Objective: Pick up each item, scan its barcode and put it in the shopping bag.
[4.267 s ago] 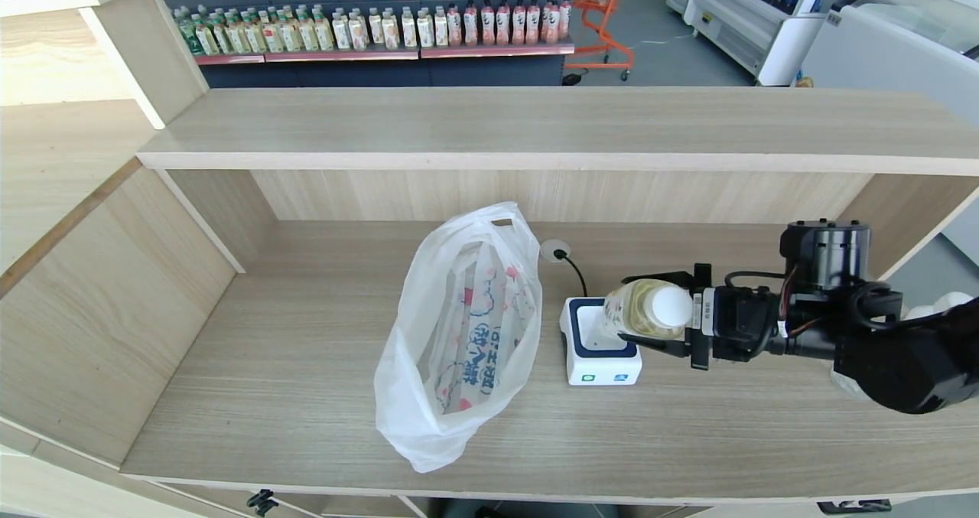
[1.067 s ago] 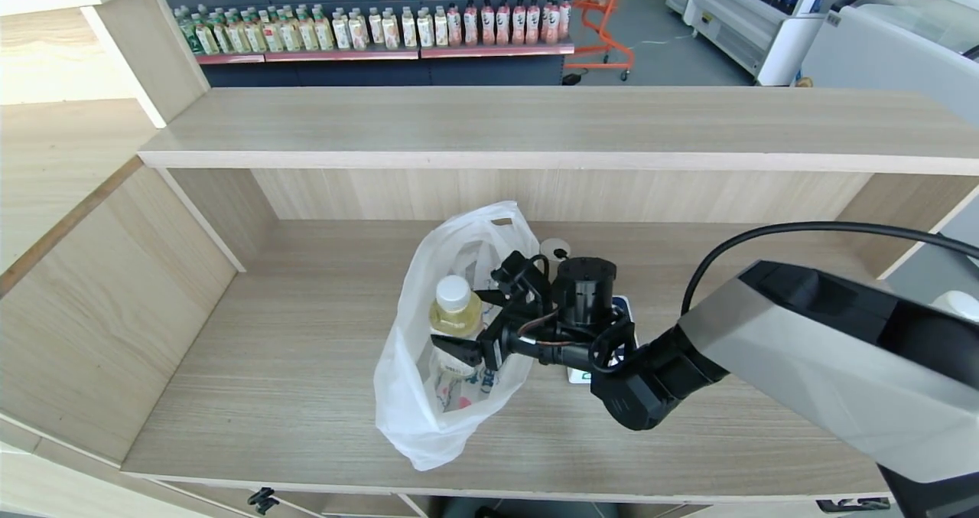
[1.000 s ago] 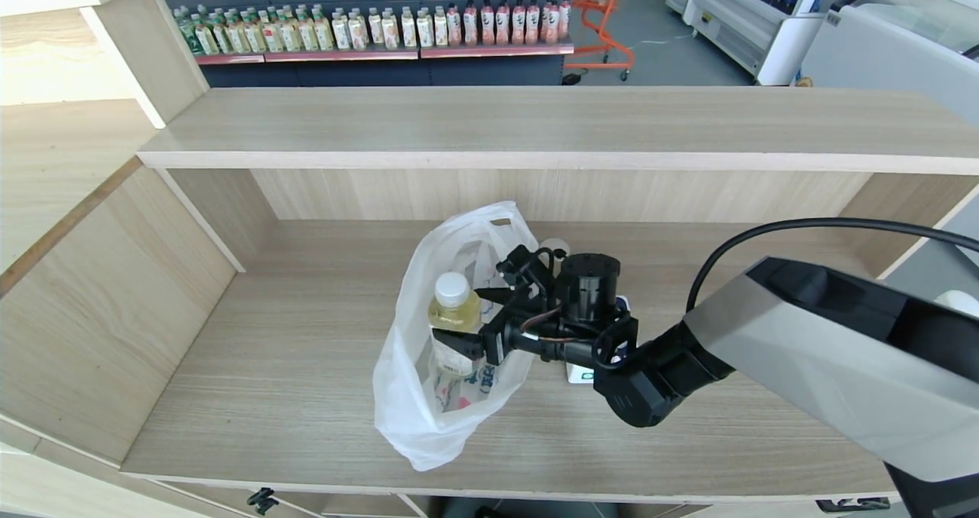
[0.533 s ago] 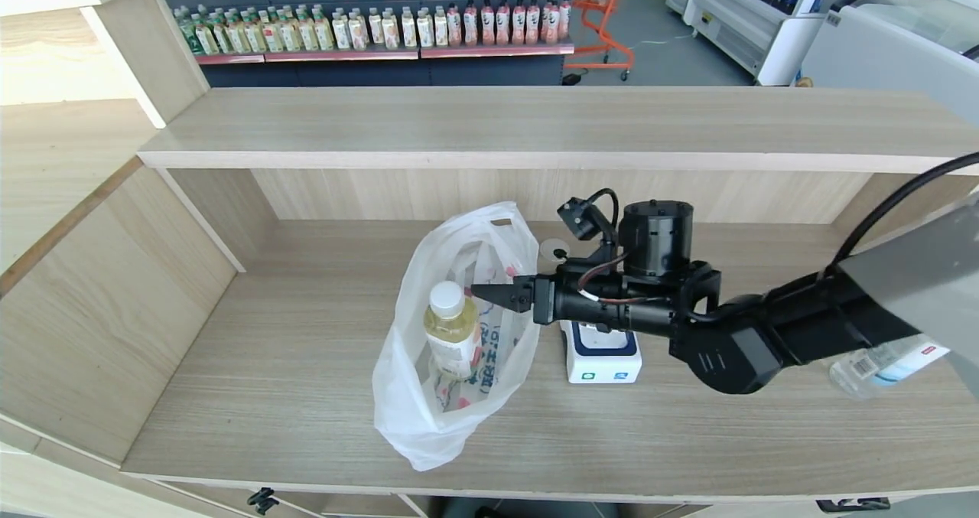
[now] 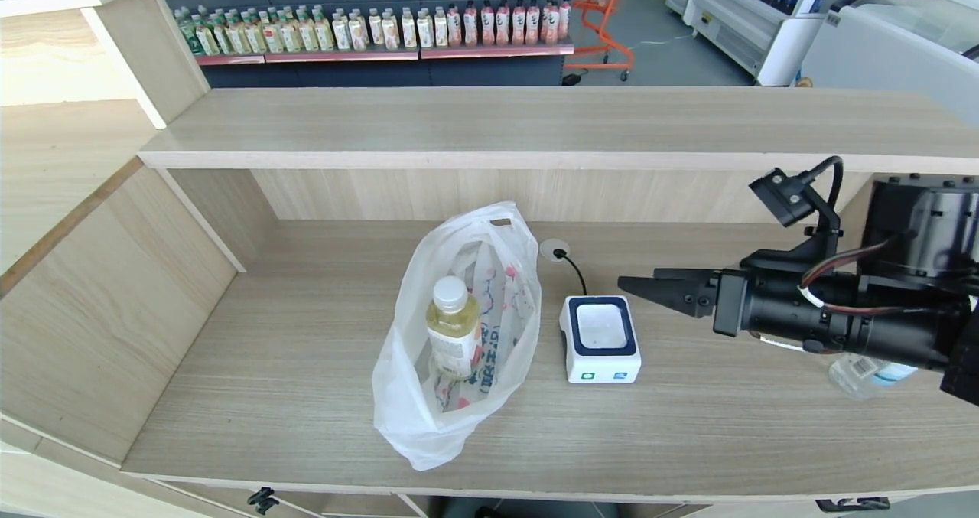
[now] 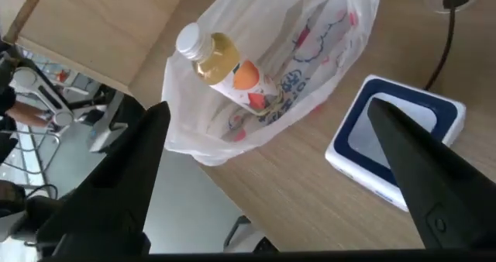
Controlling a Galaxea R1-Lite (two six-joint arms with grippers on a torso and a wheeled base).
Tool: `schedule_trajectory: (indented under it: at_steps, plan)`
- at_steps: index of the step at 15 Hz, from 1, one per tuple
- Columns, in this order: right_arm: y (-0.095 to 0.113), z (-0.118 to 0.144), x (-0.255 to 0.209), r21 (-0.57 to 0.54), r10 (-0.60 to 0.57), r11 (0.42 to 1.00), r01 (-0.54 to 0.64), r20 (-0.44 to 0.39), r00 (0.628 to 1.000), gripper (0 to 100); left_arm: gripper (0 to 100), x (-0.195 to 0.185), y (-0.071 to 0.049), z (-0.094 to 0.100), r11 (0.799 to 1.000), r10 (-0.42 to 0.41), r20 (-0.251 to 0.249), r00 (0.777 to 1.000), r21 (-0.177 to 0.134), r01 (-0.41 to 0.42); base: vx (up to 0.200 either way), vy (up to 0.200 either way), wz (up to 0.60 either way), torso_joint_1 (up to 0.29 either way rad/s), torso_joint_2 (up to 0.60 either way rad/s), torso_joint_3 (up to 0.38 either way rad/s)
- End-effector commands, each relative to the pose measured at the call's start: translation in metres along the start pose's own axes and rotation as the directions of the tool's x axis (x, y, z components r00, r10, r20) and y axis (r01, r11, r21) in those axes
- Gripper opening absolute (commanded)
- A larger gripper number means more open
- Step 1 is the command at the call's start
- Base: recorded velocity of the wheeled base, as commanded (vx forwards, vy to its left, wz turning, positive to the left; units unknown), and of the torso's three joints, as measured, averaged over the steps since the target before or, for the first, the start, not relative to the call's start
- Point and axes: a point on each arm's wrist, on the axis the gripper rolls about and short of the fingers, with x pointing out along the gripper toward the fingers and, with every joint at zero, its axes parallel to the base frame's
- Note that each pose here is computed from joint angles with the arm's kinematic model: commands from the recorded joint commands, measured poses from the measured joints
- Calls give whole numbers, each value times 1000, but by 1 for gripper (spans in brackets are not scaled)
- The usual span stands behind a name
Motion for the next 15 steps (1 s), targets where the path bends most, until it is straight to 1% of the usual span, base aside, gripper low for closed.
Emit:
schedule_trajectory:
  at_steps: [1,2,3,5,9,12,13,15]
  plan:
    - [-8,-9,-29,-36,-78,996,78,9,997,100,100,0,0,0,1000,0,0,1000,0,0,0,0,0,0,0,0]
    - [-9,-9,-29,-39,-81,996,81,9,997,100,100,0,0,0,1000,0,0,1000,0,0,0,0,0,0,0,0]
    - [-16,-14,-35,-29,-118,993,118,0,993,100,100,0,0,0,1000,0,0,1000,0,0,0,0,0,0,0,0]
    - [-21,-14,-39,-24,-143,989,143,5,990,100,100,0,0,0,1000,0,0,1000,-2,0,0,0,0,0,0,0]
    - [-32,-17,-44,-17,-188,982,188,-1,982,100,100,0,0,0,1000,0,0,1000,0,0,-200,0,0,7,5,1]
    - [-33,-20,-46,-17,-196,981,196,-9,981,100,100,0,0,0,1000,0,0,1000,0,0,0,0,0,0,0,0]
    - [-33,-20,-46,-18,-200,980,200,-8,980,100,100,0,0,0,1000,0,0,1000,0,0,0,-200,0,-2,-2,12]
    - [-41,-21,-49,-6,-229,973,229,-11,973,100,100,0,0,0,1000,0,-1,1000,0,0,0,-200,0,7,5,-2]
